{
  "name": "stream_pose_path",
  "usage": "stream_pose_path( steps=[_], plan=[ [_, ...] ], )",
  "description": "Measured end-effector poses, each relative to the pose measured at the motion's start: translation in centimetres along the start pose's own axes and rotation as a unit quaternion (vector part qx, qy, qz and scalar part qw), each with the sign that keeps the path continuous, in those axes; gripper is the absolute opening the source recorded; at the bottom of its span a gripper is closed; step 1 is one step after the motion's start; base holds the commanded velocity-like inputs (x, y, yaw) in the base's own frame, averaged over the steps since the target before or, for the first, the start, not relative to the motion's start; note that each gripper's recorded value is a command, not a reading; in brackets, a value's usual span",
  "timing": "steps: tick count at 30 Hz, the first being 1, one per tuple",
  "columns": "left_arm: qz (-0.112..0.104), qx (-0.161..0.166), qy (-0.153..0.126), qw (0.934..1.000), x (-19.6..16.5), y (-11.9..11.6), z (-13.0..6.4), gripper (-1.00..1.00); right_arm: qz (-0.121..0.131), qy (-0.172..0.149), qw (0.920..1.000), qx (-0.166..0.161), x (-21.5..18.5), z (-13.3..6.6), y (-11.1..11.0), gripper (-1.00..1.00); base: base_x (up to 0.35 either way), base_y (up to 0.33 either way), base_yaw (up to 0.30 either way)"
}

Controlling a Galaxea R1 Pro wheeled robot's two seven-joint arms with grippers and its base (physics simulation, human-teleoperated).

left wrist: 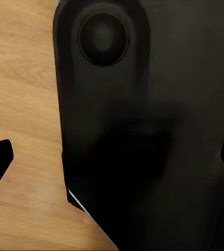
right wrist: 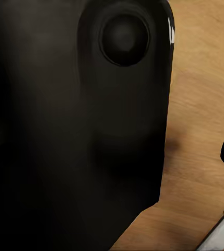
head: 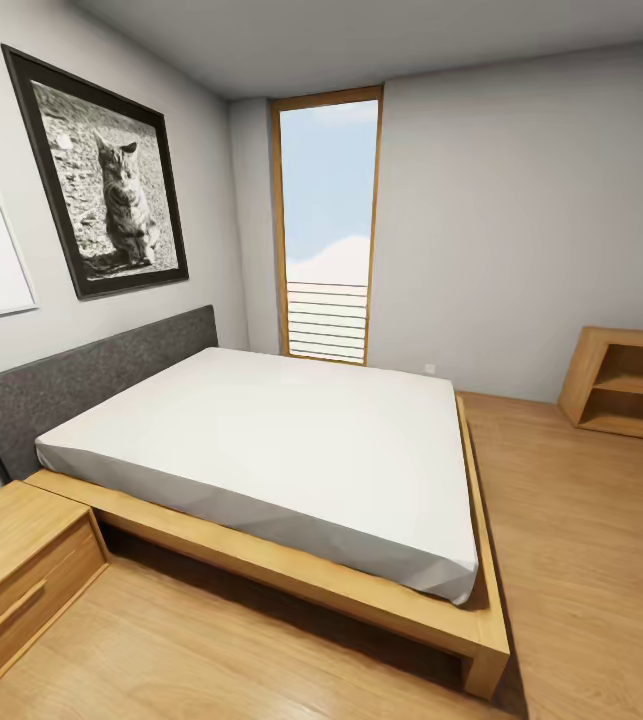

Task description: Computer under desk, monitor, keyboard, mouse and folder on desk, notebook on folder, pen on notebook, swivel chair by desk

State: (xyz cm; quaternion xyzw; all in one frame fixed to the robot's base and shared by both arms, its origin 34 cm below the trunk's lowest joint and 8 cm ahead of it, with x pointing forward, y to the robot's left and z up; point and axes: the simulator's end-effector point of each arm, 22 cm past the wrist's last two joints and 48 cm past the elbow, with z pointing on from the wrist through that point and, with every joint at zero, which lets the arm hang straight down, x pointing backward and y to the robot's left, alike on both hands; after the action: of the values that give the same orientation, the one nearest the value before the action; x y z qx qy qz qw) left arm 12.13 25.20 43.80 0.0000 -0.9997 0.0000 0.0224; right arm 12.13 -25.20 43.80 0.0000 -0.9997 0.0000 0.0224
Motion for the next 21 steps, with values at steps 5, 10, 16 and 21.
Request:
stream_pose_path(
  steps=[5,10,16,21],
  plan=[
    [0.0,0.013,-0.018,0.9997,-2.1,-1.9,-0.6,1.0,-0.001,0.005,0.9999,-0.01,-0.1,-0.5,1.7,1.0,0.0,0.0,0.0],
    [-0.001,0.019,-0.016,0.9997,-1.6,-2.8,-1.4,1.0,-0.001,0.004,0.9999,-0.013,-0.1,-1.4,2.2,1.0,0.0,0.0,0.0],
    [-0.001,0.019,-0.016,0.9997,-1.5,-2.8,-2.4,1.0,0.0,-0.002,0.9999,-0.014,-0.4,-2.4,2.3,1.0,0.0,0.0,0.0],
    [-0.001,0.019,-0.015,0.9997,-1.5,-2.7,-3.2,1.0,0.001,-0.015,0.9998,-0.014,-0.9,-3.2,2.3,1.0,0.0,0.0,0.0]
  ],
)
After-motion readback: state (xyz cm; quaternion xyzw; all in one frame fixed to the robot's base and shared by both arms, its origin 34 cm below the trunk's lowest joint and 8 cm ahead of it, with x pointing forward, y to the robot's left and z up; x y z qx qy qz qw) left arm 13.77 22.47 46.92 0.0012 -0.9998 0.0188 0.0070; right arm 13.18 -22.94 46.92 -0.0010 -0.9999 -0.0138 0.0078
